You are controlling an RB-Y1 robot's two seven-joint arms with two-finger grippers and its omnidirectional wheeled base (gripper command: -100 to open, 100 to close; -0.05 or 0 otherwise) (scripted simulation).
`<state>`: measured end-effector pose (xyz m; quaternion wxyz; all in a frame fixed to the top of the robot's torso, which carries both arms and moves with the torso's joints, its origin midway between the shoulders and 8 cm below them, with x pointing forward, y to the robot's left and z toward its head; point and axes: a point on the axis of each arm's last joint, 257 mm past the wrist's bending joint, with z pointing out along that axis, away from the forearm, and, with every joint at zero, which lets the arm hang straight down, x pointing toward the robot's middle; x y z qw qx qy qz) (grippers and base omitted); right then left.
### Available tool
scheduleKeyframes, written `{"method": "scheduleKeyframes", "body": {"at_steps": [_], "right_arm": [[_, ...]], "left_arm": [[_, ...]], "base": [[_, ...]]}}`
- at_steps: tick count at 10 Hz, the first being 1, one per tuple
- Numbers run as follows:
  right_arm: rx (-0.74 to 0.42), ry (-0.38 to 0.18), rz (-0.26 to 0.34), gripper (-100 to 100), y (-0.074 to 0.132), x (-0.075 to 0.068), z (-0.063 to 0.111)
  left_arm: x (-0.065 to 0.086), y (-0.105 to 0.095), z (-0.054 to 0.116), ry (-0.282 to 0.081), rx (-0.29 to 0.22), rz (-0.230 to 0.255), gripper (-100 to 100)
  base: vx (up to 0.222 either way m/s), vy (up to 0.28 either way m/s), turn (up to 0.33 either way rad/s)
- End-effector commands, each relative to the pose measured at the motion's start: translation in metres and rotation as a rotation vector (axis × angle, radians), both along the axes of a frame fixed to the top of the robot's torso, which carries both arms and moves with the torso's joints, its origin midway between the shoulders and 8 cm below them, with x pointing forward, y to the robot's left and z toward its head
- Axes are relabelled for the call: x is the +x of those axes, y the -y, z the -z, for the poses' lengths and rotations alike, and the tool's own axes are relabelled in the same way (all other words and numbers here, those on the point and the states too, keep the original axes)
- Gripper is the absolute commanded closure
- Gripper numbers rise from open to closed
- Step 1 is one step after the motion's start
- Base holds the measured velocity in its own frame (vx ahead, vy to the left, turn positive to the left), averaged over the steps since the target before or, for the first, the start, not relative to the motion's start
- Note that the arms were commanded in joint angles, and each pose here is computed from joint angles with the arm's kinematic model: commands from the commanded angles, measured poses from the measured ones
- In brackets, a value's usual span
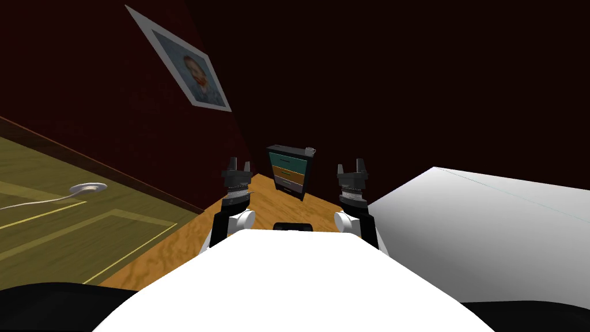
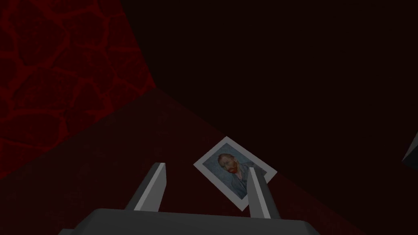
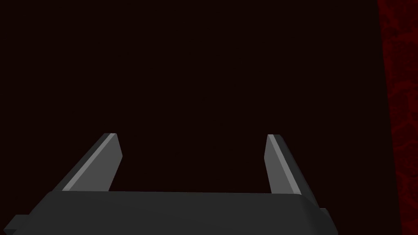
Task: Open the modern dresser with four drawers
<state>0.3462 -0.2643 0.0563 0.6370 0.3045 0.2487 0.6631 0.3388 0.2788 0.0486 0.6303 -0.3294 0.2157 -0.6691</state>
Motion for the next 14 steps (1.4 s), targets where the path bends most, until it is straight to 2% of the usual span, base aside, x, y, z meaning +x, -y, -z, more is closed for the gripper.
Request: {"method": "scheduleKeyframes", "body": {"at_steps": [1, 3, 4, 8, 12, 14], "right_arm": [[0.000, 0.000, 0.000, 0, 0.000, 0.000, 0.000], [0.000, 0.000, 0.000, 0, 0.000, 0.000, 0.000], [0.000, 0.000, 0.000, 0, 0.000, 0.000, 0.000], [0.000, -0.001, 0.000, 0, 0.000, 0.000, 0.000], [0.000, -0.001, 0.000, 0, 0.000, 0.000, 0.000], [0.000, -0.001, 0.000, 0, 0.000, 0.000, 0.000]], "left_arm": [[0.000, 0.000, 0.000, 0.000, 0.000, 0.000, 0], [0.000, 0.000, 0.000, 0.000, 0.000, 0.000, 0], [0.003, 0.005, 0.004, -0.011, 0.030, 0.018, -100], [0.018, 0.015, 0.028, -0.055, 0.088, 0.062, -100], [0.039, 0.019, 0.066, -0.113, 0.107, 0.089, -100], [0.045, 0.020, 0.078, -0.131, 0.108, 0.095, -100]], "base": [[0.000, 0.000, 0.000], [0.000, 0.000, 0.000], [0.018, 0.001, -0.020], [0.044, 0.010, -0.032], [0.070, 0.017, -0.048], [0.074, 0.016, -0.038]]}}
